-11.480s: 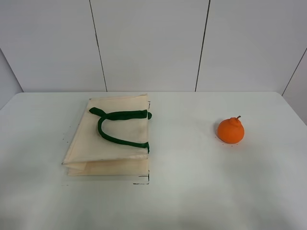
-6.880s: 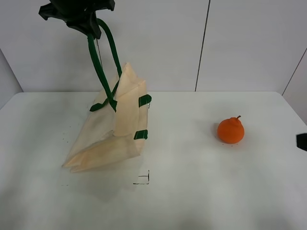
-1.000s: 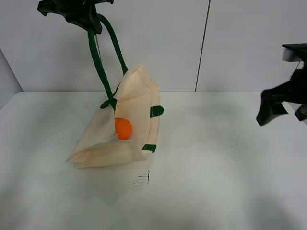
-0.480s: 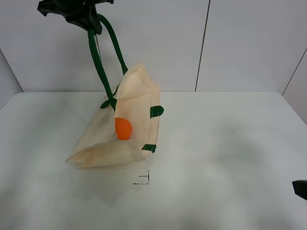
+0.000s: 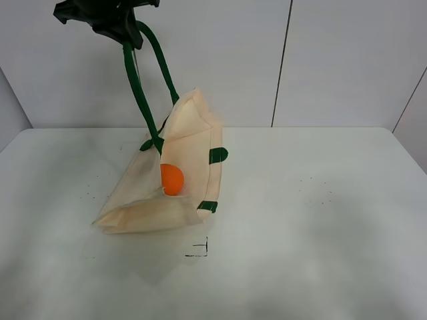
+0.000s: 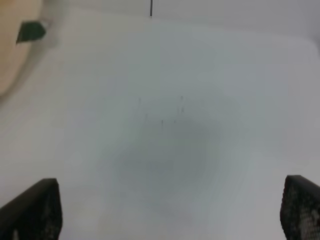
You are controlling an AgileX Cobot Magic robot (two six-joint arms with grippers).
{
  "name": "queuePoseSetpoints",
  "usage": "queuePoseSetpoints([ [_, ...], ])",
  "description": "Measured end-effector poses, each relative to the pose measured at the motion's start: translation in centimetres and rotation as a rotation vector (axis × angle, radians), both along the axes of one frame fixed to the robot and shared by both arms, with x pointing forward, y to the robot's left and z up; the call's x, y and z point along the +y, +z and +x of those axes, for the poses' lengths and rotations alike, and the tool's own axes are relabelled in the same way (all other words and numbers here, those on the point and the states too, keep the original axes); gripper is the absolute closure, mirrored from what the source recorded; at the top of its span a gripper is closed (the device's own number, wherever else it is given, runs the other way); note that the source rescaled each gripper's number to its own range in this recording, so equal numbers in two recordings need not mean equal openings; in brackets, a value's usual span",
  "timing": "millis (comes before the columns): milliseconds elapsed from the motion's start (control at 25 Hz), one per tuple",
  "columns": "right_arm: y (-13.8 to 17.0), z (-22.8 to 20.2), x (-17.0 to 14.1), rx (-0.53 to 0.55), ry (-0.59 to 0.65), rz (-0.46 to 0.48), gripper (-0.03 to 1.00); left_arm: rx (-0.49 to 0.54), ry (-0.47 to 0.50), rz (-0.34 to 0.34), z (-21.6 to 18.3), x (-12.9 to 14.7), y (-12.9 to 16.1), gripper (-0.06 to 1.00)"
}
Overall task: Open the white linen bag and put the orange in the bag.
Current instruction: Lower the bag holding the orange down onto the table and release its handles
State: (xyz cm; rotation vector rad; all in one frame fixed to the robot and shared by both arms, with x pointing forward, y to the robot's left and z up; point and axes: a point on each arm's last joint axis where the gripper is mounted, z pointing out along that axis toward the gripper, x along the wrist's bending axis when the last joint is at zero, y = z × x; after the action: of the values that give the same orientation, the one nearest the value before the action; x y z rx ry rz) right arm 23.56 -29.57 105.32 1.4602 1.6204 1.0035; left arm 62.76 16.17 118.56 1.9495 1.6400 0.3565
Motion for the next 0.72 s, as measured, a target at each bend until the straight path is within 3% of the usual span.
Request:
queuePoseSetpoints([
  [240, 0.0, -0.1, 0.0, -0.005, -0.002, -0.002, -0.03, 0.042, 0.000, 0.014, 1.3, -0.4, -1.9, 0.94],
  [360, 0.0, -0.1, 0.0, -0.004, -0.003, 0.000, -0.03, 0.107, -0.002, 0.030, 2.8, -1.0, -4.8, 0.94],
  [520, 0.0, -0.1, 0.0, -0.004, -0.003, 0.000, -0.03, 0.255, -0.018, 0.023, 5.1, -2.4, -10.9, 0.92],
  [640, 0.0, -0.1, 0.0, -0.004, -0.003, 0.000, -0.03, 0.375, -0.045, 0.014, 6.1, -3.2, -15.7, 0.83],
  [720, 0.0, -0.1, 0.0, -0.004, -0.003, 0.000, -0.03, 0.432, -0.057, 0.033, 6.5, -3.4, -18.4, 0.68],
])
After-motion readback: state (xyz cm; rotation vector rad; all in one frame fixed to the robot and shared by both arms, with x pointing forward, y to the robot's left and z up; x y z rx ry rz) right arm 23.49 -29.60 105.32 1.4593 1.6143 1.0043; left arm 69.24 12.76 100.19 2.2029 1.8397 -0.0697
